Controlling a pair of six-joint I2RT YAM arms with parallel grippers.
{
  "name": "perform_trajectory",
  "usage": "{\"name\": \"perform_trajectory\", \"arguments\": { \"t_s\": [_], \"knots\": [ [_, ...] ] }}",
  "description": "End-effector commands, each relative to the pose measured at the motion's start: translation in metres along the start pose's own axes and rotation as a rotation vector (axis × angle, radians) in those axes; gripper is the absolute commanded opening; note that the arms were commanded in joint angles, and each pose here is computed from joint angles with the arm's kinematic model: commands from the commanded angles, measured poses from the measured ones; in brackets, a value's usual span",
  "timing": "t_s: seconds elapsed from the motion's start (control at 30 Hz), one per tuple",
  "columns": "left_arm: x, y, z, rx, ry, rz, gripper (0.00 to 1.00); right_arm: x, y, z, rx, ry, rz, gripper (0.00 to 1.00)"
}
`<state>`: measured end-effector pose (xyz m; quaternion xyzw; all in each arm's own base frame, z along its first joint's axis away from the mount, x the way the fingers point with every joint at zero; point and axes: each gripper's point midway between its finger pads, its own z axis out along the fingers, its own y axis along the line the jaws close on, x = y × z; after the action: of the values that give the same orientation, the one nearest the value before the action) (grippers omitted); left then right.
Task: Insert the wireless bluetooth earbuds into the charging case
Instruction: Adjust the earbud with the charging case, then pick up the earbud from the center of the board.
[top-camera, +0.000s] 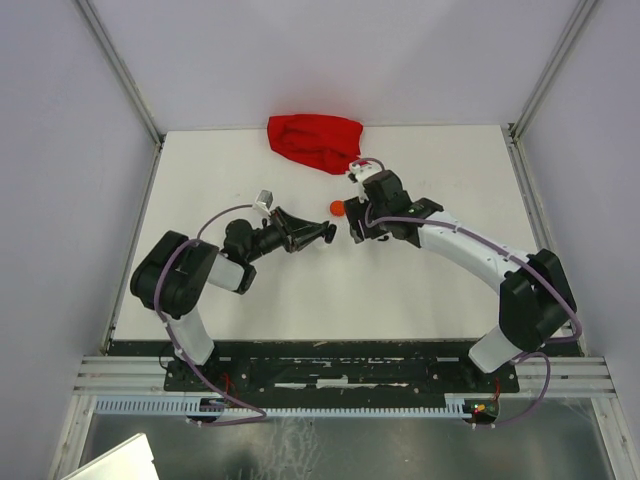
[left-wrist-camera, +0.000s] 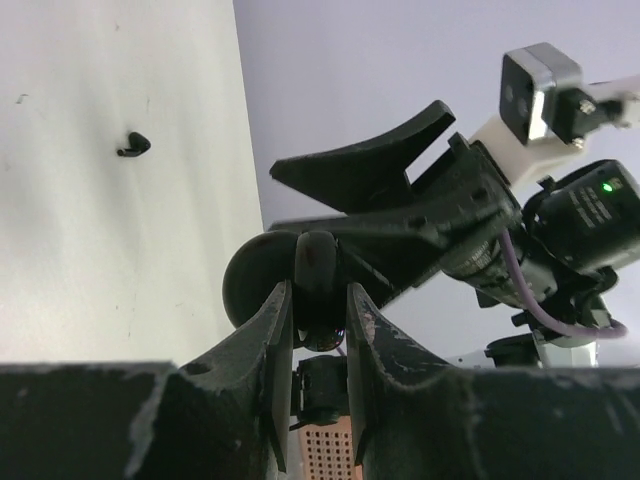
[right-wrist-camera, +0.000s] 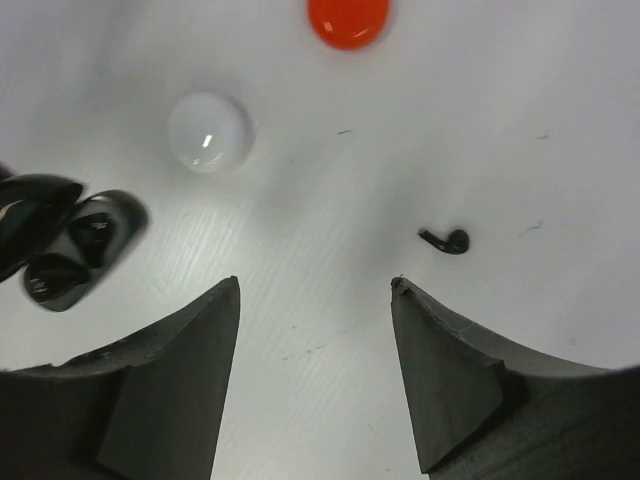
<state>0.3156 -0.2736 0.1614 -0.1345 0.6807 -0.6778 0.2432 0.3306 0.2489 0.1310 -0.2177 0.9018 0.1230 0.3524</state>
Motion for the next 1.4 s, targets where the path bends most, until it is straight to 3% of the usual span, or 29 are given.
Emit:
{"name": "perform_trajectory", "arguments": {
  "t_s": [0.0, 0.37, 0.7, 1.37],
  "knots": [
    [-0.015, -0.014, -0.014, 0.083, -0.098, -0.01, 0.03, -0.008, -0.04, -0.002, 0.143, -0.027, 0.098, 0.7],
    [-0.008, -0.018, -0.022, 0.126, -0.082, -0.022, 0.03, 0.04, -0.097, 0.041, 0.368, 0.173, 0.129, 0.7],
    [-0.008, -0.017, -0.023, 0.133, -0.075, -0.029, 0.03, 0.058, -0.124, 0.05, 0.458, 0.234, 0.131, 0.7],
    [-0.013, -0.016, -0.025, 0.14, -0.077, -0.039, 0.03, 0.067, -0.136, 0.068, 0.45, 0.27, 0.164, 0.71]
  ]
}}
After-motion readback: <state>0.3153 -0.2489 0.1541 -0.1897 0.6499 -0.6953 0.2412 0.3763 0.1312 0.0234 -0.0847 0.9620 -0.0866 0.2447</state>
